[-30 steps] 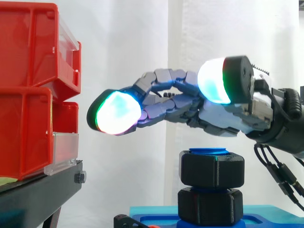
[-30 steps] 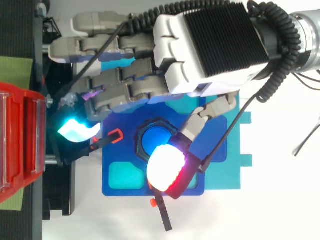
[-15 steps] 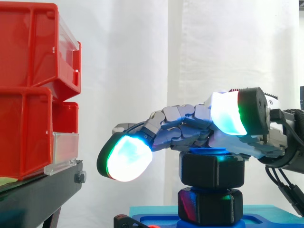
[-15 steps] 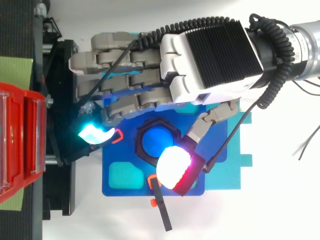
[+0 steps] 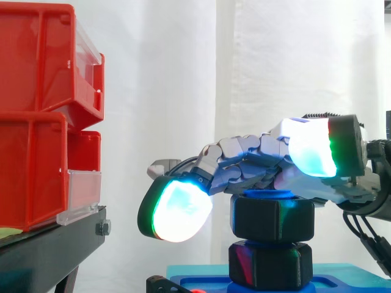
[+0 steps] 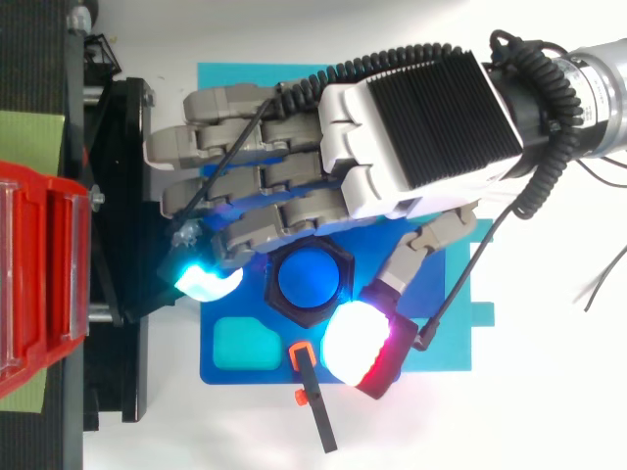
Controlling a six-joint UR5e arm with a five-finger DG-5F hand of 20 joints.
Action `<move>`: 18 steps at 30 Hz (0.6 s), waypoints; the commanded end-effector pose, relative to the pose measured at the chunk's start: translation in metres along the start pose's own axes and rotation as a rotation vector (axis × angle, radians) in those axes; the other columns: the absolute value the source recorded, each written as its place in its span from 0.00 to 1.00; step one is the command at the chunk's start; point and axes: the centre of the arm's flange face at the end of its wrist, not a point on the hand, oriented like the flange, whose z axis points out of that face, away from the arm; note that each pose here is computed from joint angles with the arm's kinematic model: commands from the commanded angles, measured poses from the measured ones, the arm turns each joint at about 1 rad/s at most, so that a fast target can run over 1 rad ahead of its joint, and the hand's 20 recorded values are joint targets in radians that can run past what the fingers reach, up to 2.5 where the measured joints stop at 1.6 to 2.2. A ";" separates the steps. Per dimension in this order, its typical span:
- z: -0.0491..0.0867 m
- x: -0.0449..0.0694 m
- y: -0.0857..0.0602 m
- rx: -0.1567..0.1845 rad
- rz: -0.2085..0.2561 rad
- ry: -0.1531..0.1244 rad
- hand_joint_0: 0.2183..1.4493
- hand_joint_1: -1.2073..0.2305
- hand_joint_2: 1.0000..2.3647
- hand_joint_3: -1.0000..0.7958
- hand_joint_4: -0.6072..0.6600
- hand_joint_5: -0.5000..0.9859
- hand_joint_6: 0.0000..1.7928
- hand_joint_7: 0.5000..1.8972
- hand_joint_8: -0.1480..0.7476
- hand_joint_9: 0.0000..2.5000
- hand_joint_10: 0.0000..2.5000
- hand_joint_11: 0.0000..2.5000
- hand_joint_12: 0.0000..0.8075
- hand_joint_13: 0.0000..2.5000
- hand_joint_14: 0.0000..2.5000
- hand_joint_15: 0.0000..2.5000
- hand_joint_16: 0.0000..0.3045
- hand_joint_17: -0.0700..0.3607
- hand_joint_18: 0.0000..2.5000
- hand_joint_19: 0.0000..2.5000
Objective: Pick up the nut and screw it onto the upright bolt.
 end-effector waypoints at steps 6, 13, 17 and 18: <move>0.001 -0.013 0.008 -0.017 -0.043 0.003 0.15 0.79 0.00 0.28 0.59 0.23 0.28 0.20 0.43 0.18 0.00 0.00 0.36 0.00 0.00 0.00 0.12 0.35 0.00 0.00; -0.003 -0.009 0.007 0.000 -0.042 0.043 0.16 0.79 0.00 0.28 0.62 0.24 0.28 0.27 0.44 0.20 0.00 0.00 0.35 0.00 0.00 0.00 0.12 0.35 0.00 0.00; -0.004 -0.009 0.006 0.007 -0.043 0.045 0.16 0.79 0.00 0.28 0.65 0.26 0.28 0.33 0.45 0.22 0.00 0.00 0.35 0.02 0.00 0.00 0.11 0.34 0.00 0.00; -0.005 -0.010 0.005 0.007 -0.043 0.045 0.16 0.79 0.00 0.28 0.65 0.26 0.28 0.35 0.46 0.23 0.00 0.00 0.35 0.02 0.00 0.00 0.11 0.34 0.00 0.00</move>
